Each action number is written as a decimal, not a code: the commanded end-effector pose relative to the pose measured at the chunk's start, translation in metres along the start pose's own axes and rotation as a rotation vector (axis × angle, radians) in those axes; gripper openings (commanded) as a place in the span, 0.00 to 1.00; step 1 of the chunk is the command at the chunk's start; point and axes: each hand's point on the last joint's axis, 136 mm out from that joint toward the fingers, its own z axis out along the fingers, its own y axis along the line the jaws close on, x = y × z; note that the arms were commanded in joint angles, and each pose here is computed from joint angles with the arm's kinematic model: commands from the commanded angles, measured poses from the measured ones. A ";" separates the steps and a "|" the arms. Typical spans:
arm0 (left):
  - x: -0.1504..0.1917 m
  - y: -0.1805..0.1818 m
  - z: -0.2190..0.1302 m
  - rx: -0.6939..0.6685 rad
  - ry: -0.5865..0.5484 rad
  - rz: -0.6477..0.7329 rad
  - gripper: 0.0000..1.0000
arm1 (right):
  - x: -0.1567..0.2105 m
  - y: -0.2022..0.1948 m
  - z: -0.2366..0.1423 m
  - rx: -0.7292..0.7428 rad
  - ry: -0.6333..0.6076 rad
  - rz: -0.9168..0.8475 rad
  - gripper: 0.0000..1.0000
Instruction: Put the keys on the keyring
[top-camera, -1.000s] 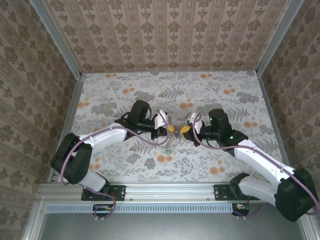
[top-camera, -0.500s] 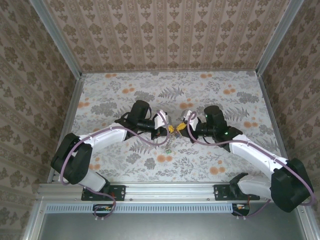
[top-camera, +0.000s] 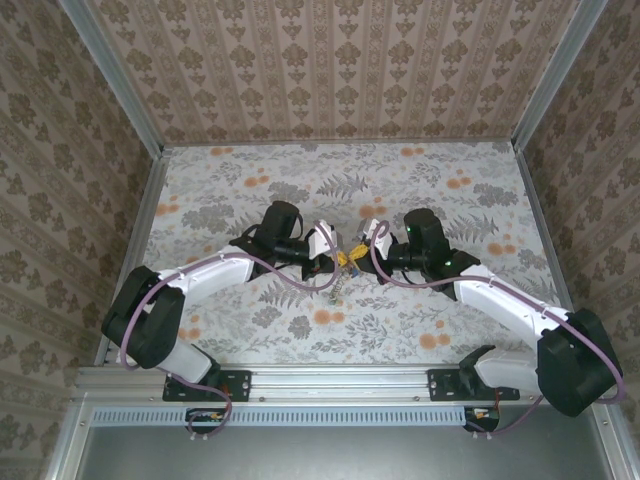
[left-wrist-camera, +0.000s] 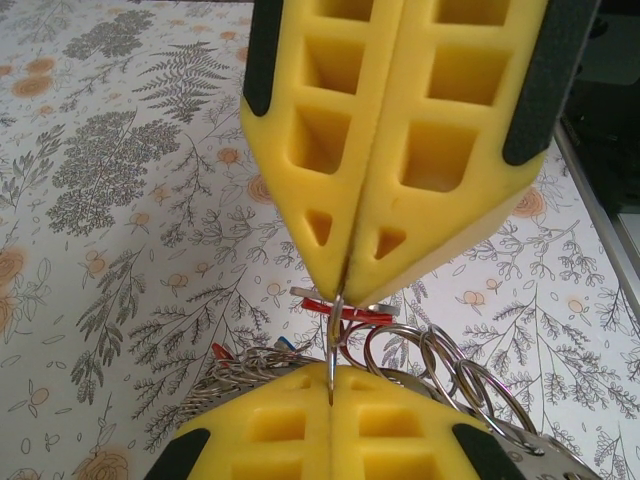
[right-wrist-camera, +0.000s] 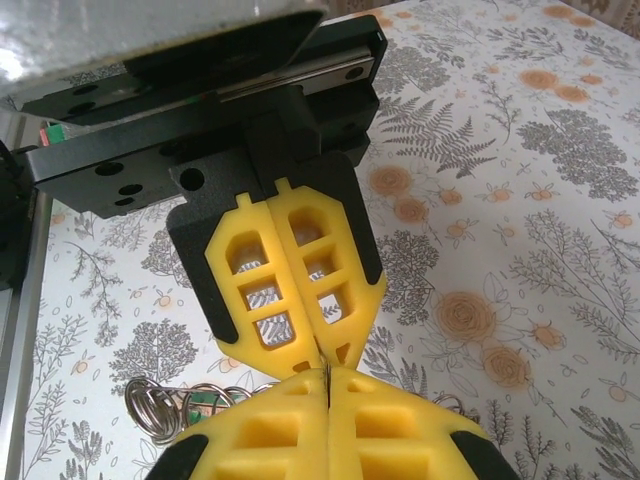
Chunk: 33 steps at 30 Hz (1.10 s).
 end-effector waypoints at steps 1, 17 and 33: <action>-0.023 0.002 -0.002 -0.001 -0.056 0.054 0.00 | -0.010 0.007 0.000 -0.039 -0.018 -0.013 0.00; -0.024 0.001 -0.002 0.005 -0.061 0.057 0.00 | -0.006 -0.010 0.004 0.054 0.000 0.004 0.00; -0.025 -0.004 -0.004 0.018 -0.066 0.069 0.00 | 0.001 -0.042 -0.002 0.250 0.031 0.045 0.00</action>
